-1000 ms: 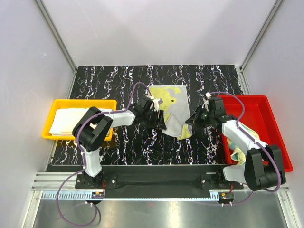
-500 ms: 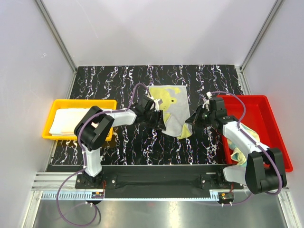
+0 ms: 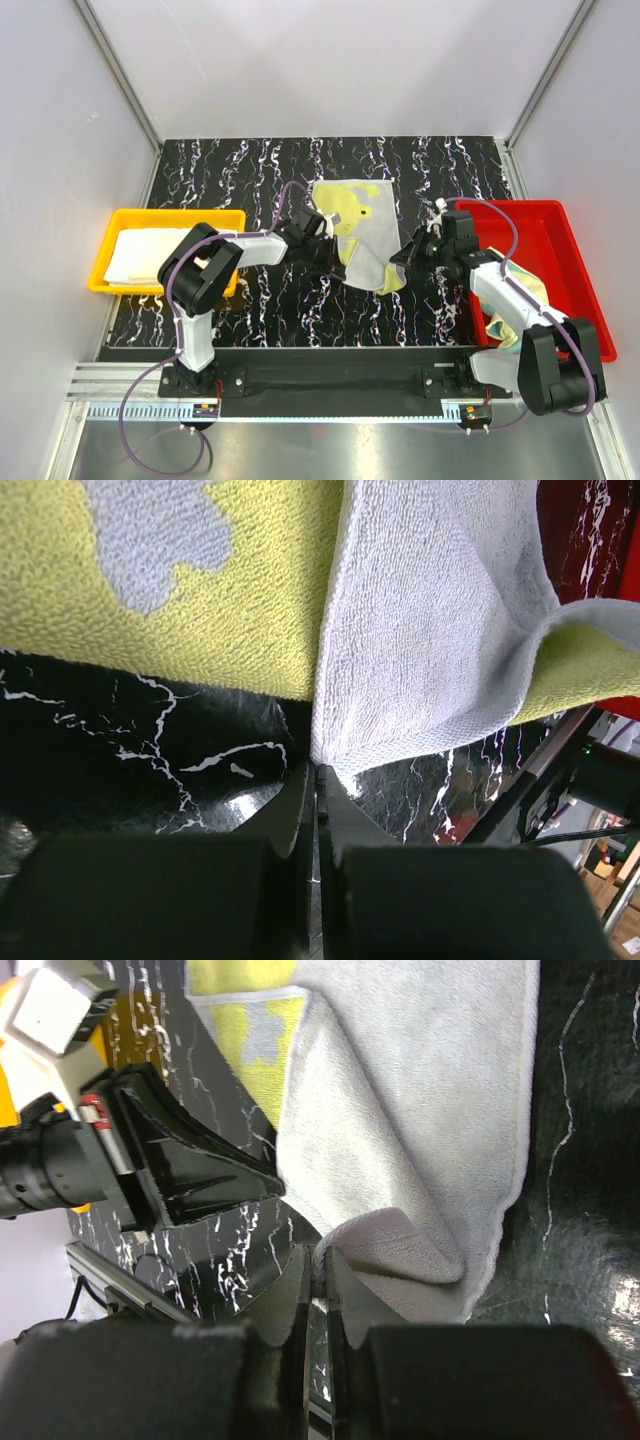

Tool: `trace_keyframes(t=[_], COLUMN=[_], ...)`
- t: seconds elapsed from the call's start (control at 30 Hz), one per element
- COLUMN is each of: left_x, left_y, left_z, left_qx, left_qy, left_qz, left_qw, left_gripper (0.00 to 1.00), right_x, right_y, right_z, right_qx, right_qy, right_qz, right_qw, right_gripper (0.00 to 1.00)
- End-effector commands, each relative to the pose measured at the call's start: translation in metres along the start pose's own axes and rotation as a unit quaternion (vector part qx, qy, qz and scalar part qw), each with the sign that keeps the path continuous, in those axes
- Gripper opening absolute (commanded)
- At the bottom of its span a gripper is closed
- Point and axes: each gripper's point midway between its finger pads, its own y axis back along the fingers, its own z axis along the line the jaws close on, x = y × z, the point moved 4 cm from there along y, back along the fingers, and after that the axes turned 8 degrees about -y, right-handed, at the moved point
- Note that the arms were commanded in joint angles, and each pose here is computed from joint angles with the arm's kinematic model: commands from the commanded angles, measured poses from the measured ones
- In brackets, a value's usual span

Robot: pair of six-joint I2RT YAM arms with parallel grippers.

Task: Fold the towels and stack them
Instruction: Flatten out the crumpled towel

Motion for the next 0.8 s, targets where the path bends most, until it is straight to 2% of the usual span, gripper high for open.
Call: trace_keyframes(t=[0.0,0.1,0.23,0.37,0.5,0.6,0.77], left_x=[0.020,0.004,-0.028,-0.036,-0.028,-0.017,0.001], left_y=[0.006,0.025,0.085,0.148,0.214,0.253,0.309], left_z=[0.001,-0.016,-0.064,-0.105,-0.147,-0.172,-0.211], left_qx=[-0.017,-0.022,-0.016,-0.014,0.022,0.048,0.092], left_qy=[0.015,0.004,-0.022,-0.035,-0.038,-0.032,-0.034], left_qz=[0.043,0.026,-0.037,-0.108,-0.189,-0.230,-0.284], left_qw=[0.999,0.999,0.999,0.993,0.981,0.972,0.954], left_gripper=[0.00,0.00,0.00,0.00,0.00,0.00,0.00], right_x=[-0.010,-0.017,-0.031,-0.039,-0.045,-0.040,-0.022], right_y=[0.010,0.022,0.061,0.106,0.158,0.201,0.260], right_z=[0.021,0.031,0.065,0.089,0.133,0.166,0.196], right_qx=[-0.041,-0.043,-0.063,-0.055,-0.105,-0.163,-0.214], right_qy=[0.025,0.044,0.147,0.213,0.232,0.254,0.297], right_qz=[-0.029,-0.038,-0.053,-0.082,-0.130,-0.160,-0.186], right_qw=[0.998,0.997,0.986,0.972,0.958,0.940,0.912], right_gripper=[0.00,0.00,0.00,0.00,0.00,0.00,0.00])
